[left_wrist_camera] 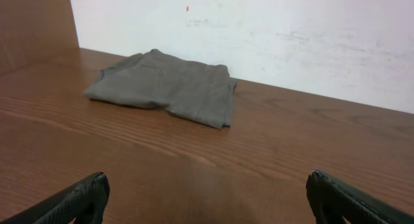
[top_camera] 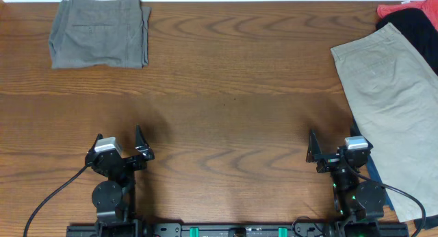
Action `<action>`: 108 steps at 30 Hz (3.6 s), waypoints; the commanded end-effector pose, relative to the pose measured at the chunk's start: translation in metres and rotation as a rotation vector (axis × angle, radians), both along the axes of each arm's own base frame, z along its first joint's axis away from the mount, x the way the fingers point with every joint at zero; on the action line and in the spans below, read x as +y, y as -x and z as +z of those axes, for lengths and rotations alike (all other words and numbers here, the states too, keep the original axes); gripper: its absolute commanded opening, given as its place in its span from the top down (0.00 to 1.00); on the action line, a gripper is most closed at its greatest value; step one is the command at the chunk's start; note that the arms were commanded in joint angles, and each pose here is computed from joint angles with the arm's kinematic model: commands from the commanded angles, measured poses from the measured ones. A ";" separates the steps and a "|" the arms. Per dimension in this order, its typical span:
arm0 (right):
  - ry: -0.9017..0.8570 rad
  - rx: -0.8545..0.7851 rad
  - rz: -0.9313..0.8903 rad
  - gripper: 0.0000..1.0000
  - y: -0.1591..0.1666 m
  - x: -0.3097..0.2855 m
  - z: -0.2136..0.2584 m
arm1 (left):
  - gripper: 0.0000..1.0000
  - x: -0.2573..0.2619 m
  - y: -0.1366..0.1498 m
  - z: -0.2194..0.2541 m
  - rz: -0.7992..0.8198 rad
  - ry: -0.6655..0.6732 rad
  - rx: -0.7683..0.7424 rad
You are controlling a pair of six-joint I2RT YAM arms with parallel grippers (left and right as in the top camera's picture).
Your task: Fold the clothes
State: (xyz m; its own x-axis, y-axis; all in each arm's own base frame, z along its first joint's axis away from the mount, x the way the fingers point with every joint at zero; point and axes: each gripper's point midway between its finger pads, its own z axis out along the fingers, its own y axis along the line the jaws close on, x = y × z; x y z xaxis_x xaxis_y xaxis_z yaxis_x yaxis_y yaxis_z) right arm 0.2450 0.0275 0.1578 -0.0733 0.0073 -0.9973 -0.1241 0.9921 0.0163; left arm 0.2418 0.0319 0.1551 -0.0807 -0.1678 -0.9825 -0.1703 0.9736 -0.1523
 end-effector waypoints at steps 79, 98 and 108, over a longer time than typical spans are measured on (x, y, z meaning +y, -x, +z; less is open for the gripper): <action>-0.755 0.364 0.799 0.01 0.077 0.123 0.024 | 0.02 0.002 0.000 -0.018 0.008 -0.015 0.050; -0.419 0.047 0.603 0.01 0.050 0.094 0.157 | 0.02 0.002 0.000 -0.018 0.008 -0.014 0.050; -0.125 0.370 0.052 0.01 -0.073 0.022 0.185 | 0.02 0.002 0.000 -0.018 0.008 -0.014 0.050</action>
State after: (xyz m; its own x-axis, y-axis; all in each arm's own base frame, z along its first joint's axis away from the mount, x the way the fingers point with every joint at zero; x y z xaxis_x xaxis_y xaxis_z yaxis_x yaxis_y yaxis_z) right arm 0.2844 0.0871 0.3336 -0.4702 0.2240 -0.8537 -0.2992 0.8696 0.3929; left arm 0.2418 0.0319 0.1551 -0.0807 -0.1674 -0.9826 -0.1703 0.9736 -0.1519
